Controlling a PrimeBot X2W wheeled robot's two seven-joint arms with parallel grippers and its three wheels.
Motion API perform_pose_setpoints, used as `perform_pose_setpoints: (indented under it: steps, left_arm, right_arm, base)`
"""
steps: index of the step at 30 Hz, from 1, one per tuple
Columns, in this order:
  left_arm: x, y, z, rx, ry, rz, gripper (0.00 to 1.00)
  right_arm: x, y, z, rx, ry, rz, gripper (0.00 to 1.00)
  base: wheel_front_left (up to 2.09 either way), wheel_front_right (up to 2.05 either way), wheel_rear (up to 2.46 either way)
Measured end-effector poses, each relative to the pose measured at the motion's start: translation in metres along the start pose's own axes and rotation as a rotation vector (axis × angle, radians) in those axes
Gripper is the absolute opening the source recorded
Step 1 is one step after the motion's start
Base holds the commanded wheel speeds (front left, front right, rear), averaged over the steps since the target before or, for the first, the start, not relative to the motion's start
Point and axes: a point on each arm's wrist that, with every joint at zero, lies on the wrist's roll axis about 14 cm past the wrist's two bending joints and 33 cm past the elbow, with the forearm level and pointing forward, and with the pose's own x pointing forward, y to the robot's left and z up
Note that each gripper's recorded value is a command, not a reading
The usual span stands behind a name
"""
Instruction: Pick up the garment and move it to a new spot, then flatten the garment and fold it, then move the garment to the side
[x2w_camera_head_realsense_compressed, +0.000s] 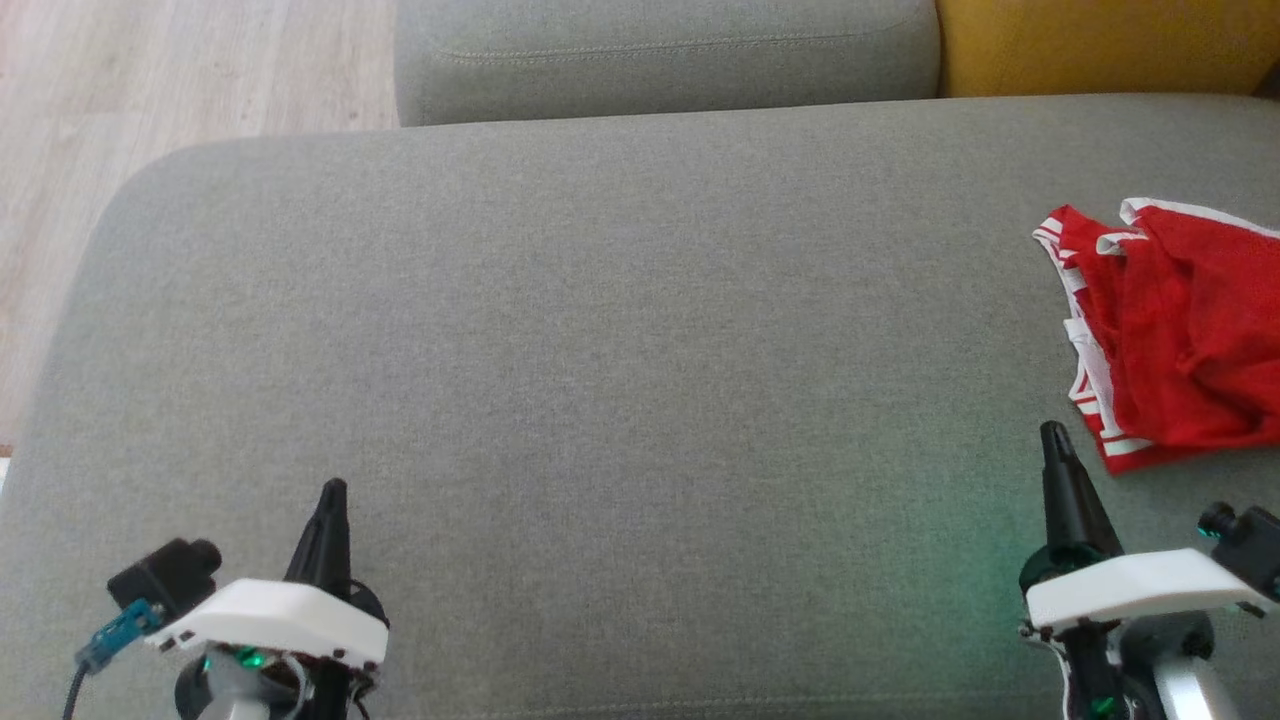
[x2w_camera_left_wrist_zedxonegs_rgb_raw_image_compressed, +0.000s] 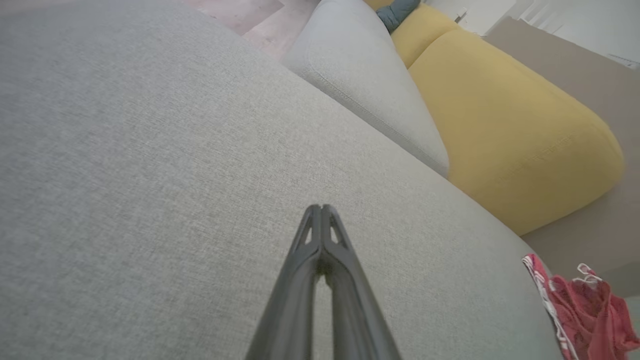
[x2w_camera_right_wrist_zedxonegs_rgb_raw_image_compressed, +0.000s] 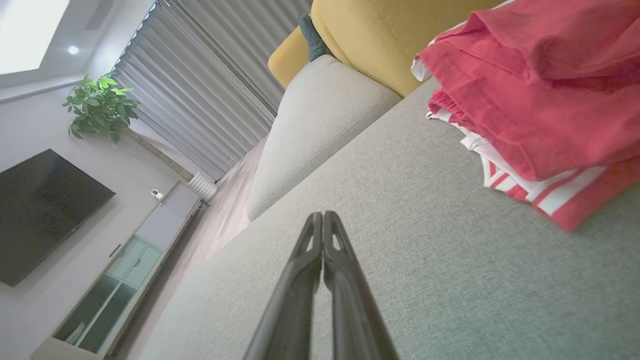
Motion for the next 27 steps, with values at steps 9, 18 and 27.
perform_pose_setpoints:
  steps: [9, 18, 27]
  left_arm:
    - [0.0036, 0.0, 0.006, -0.104, -0.007, 0.0, 0.0]
    - [0.004, 0.0027, 0.0077, -0.218, 0.0, 0.003, 0.0]
    - [0.0041, 0.0025, 0.0087, -0.332, 0.006, -0.002, 0.0]
  right_arm:
    - [0.0001, -0.0031, 0.0016, 0.094, -0.007, -0.009, 0.0]
    - [0.0018, -0.0041, 0.0064, 0.198, -0.022, -0.009, 0.0]
    - [0.0008, -0.0091, 0.0096, 0.3, -0.039, -0.021, 0.0]
  base:
    - [0.0, 0.0, 0.0]
    - [0.0, 0.0, 0.0]
    - [0.0, 0.0, 0.0]
